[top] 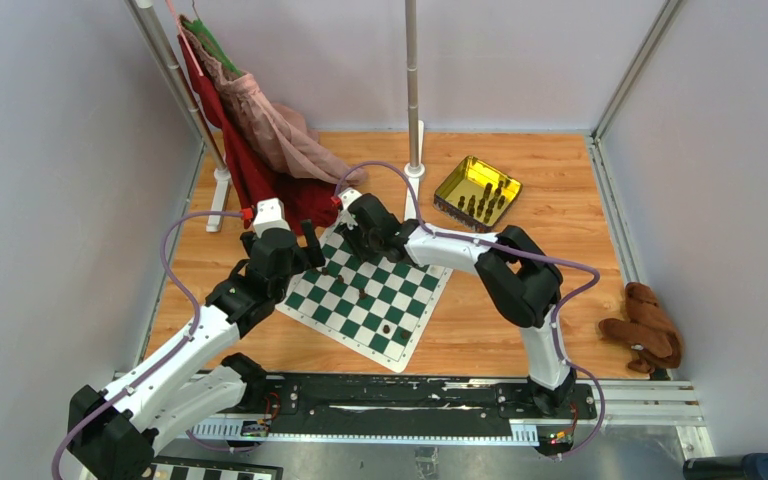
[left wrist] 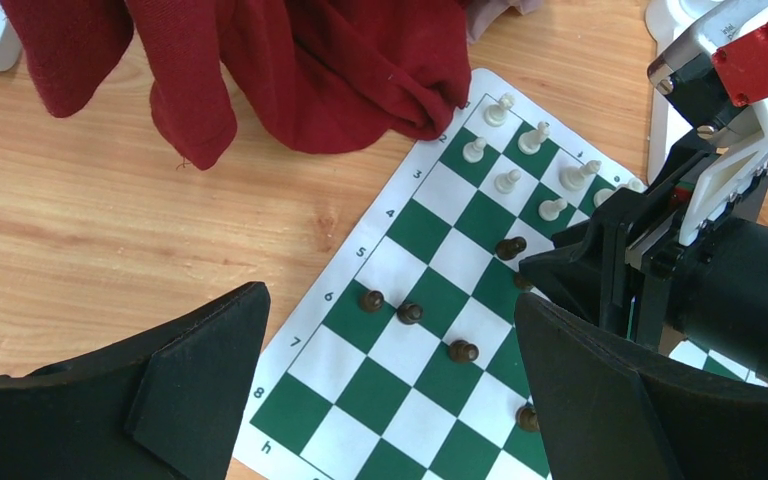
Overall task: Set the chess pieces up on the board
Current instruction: Pick up the chess piece from the chessboard.
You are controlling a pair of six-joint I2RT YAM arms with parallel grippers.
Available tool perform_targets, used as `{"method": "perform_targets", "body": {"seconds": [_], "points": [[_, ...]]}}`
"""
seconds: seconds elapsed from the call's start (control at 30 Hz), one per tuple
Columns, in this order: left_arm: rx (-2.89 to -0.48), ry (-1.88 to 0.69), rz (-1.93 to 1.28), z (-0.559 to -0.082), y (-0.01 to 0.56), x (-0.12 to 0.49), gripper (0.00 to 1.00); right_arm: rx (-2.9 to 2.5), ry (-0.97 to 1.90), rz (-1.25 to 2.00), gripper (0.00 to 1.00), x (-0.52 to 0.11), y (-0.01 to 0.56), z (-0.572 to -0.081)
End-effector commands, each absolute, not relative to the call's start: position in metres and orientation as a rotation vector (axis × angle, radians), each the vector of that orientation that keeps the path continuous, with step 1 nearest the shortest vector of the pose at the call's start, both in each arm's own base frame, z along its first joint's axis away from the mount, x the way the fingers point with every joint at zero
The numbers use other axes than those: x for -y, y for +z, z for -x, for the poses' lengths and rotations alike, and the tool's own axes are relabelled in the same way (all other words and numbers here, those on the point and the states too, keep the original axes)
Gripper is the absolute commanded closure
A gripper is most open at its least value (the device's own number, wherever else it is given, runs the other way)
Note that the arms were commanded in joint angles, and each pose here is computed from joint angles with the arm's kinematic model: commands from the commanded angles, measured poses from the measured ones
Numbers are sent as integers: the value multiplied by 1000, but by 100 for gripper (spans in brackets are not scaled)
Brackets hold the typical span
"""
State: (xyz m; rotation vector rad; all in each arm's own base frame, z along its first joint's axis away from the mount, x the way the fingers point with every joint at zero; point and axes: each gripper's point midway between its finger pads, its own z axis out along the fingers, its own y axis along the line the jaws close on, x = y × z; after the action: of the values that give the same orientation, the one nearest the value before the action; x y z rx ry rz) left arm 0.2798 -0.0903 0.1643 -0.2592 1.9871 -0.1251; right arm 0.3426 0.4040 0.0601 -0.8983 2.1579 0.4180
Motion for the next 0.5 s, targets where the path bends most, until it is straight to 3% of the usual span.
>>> {"method": "perform_targets", "body": {"seconds": [0.0,0.47], "points": [[-1968,-135,276,-284,166,90,0,-2207,408,900,61,-396,41,-341],[-1972,-135,275,-284,162,91,0,-2232,445,911,64,-396,30,-332]]}}
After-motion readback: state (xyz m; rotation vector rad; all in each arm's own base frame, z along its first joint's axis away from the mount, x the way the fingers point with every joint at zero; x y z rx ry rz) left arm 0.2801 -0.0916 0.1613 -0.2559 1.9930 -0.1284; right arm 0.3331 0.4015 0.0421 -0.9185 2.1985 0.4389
